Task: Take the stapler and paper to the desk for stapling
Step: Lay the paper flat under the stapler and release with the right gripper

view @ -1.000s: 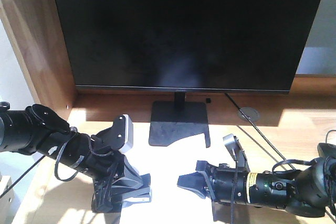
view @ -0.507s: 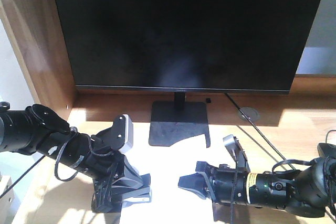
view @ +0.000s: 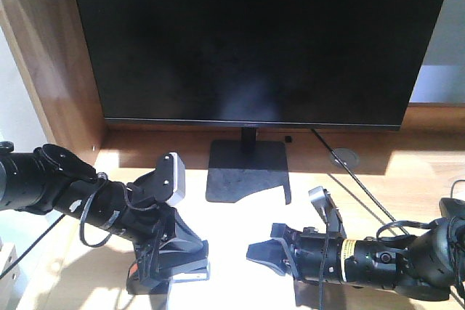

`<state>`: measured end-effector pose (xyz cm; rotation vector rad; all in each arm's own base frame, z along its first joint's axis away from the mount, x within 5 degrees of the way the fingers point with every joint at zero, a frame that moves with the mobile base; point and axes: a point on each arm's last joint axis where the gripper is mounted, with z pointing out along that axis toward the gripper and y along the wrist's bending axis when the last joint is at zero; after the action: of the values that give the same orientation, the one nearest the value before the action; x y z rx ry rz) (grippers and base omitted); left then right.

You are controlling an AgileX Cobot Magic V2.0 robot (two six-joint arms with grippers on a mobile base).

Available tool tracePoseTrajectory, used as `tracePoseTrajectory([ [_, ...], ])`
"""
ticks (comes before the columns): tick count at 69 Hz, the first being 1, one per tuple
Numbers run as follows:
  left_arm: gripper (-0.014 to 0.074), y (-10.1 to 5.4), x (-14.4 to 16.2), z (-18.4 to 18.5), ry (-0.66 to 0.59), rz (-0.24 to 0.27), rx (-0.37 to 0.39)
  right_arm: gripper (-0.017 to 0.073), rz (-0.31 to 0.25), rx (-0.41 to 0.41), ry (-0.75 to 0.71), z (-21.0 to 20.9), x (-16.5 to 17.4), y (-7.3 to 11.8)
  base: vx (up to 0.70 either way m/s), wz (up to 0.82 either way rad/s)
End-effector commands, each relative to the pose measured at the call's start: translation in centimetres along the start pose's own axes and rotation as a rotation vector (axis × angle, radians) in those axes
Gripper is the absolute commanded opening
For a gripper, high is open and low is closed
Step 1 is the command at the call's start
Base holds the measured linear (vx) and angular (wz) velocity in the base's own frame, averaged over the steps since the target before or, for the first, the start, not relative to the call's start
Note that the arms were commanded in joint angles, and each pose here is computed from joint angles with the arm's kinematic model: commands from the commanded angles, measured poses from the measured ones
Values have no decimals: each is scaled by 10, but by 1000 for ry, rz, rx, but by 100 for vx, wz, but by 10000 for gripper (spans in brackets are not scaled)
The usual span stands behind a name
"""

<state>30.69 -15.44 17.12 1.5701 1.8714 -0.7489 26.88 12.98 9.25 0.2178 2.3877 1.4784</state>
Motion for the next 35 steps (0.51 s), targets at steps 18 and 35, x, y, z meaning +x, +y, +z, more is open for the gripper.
tracePoseTrajectory([
  [18, -6, 5, 7, 18, -27, -63, 56, -2, -47, -90, -32, -3, -8, 18, 0, 0],
  [35, -6, 7, 24, 32, 14, -94, 91, -2, -47, -90, -32, -3, -8, 18, 0, 0],
])
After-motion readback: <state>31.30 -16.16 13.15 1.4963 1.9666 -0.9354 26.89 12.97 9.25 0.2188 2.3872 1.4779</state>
